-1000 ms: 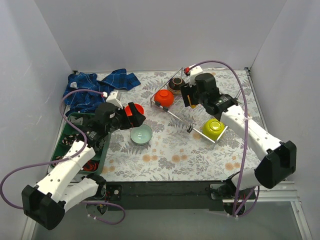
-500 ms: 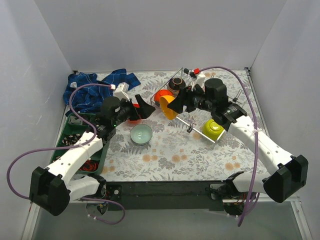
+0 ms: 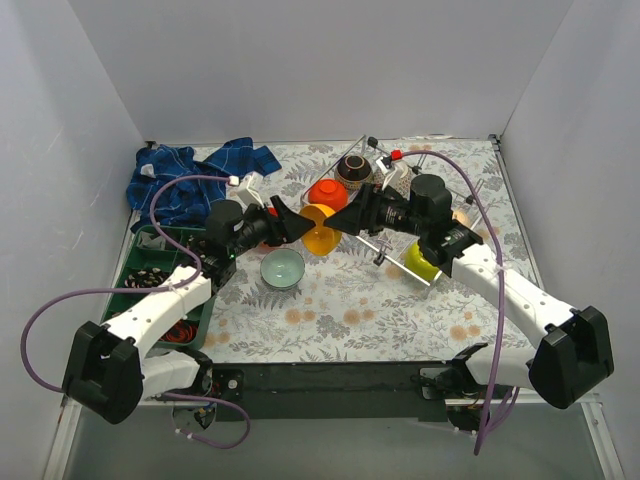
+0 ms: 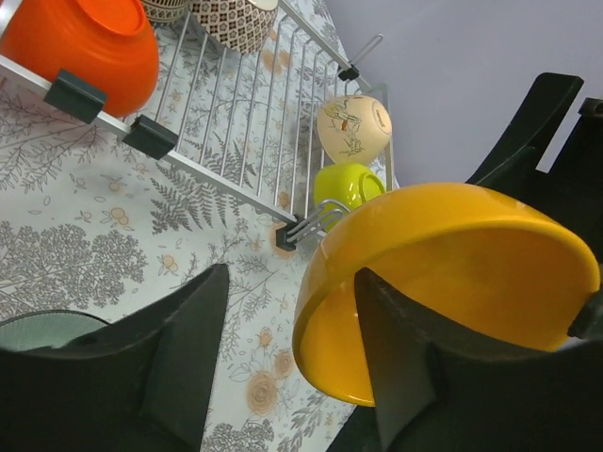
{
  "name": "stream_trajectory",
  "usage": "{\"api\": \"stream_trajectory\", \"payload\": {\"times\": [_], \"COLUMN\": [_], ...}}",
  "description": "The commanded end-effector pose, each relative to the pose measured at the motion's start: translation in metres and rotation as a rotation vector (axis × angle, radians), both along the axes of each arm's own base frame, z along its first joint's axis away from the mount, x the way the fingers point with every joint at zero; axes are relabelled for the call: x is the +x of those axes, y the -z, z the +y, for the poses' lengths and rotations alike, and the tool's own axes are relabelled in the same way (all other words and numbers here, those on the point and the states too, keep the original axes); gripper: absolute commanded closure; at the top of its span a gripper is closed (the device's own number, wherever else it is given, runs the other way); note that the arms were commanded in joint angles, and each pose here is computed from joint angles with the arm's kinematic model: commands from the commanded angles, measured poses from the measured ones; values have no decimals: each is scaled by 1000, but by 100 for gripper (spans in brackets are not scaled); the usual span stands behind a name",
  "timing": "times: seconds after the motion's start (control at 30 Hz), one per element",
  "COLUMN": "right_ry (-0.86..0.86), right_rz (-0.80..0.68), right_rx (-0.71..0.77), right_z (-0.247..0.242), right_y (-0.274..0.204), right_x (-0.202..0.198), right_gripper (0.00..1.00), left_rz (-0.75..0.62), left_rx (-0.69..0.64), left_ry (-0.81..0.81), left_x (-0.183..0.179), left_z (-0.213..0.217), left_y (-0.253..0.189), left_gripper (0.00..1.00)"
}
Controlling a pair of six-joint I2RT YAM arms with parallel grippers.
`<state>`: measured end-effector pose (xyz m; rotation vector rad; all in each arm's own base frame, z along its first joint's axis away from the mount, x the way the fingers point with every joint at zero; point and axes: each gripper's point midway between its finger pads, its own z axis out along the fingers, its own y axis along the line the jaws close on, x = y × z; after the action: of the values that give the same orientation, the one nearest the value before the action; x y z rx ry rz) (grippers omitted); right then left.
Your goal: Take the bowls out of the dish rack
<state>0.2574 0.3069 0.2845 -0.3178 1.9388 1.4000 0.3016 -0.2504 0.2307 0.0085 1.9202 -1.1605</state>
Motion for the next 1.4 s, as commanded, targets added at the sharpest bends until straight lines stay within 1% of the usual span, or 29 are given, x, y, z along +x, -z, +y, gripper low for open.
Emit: {"api": "stream_trajectory", "payload": {"times": [0.0,0.07,0.1,0.17,0.23,0.27,0.3,0.37,0.4,0.47,0.5,0.53,0.57,0.6,0.63,0.67,0.7,0.73,0.77,0.8,0.83,0.87,1.03,1.1,1.13,1.17,1.27,1.33,1.37], "right_ry": [-35,-31,-33,-32,-32,-31,-29,-21,-16,15,35,43,75,101,114,156,180,197,244,267,282,319,401,408,449,456,480,490,493], "right_rz": [-89,-76,-76,-64,-58,-52,-47,-37,-39,-34,-43,-52,-30,-37,-73,-43,-74,-97,-71,-93,-115,-102,-153,-159,-167,-179,-188,-184,-182], "right_rx": [139,140,142,141,139,135,133,125,121,110,95,78,40,16,-26,-85,-111,-167,-243,-270,-323,-380,-535,-569,-598,-617,-669,-700,-712], "right_z": [3,3,3,3,2,2,2,-2,-4,-12,-18,-21,-27,-33,-39,-47,-53,-60,-71,-77,-84,-94,-123,-129,-137,-141,-151,-156,-157], "right_y": [-46,-43,-43,-39,-36,-33,-31,-24,-22,-16,-13,-12,-2,-2,1,13,9,14,27,22,27,35,38,38,37,37,37,40,42], "right_x": [-9,-10,-10,-10,-11,-11,-11,-11,-11,-9,-4,-4,-1,3,6,9,14,16,18,21,24,26,32,30,34,35,37,37,37], "right_gripper": [89,89,89,89,85,82,72,57,43,33,26,23,21,17,16,16,15,15,14,14,14,14,14,15,15,15,15,15,15], "left_rz": [-7,2,2,2,-7,-4,-11,-7,-9,2,0,3,30,27,24,54,53,63,97,94,130,134,190,213,214,231,238,267,261], "left_rx": [-27,-24,-24,-22,-18,-13,-9,5,11,39,54,75,108,119,136,180,189,210,246,254,282,296,377,437,454,486,528,583,594], "left_ry": [28,30,27,28,23,20,19,10,0,-12,-33,-41,-48,-57,-74,-73,-75,-87,-84,-80,-71,-64,-12,6,30,27,42,68,76], "left_x": [-6,-8,-8,-11,-11,-11,-11,-11,-11,-11,-9,-8,-9,-8,-5,-9,-7,-5,-8,-6,-8,-9,-12,-10,-15,-13,-15,-19,-18], "left_z": [-4,-3,-3,-2,0,1,1,4,5,9,12,15,18,20,22,27,27,30,33,32,32,31,17,10,2,0,-11,-19,-25], "left_y": [-1,3,4,6,5,6,4,7,6,11,10,13,21,18,17,26,22,24,32,26,33,34,37,50,48,58,65,80,77], "left_gripper": [52,61,74,90,100,100,100,100,100,100,100,100,100,100,100,100,100,100,100,100,100,100,100,100,100,100,100,100,100]}}
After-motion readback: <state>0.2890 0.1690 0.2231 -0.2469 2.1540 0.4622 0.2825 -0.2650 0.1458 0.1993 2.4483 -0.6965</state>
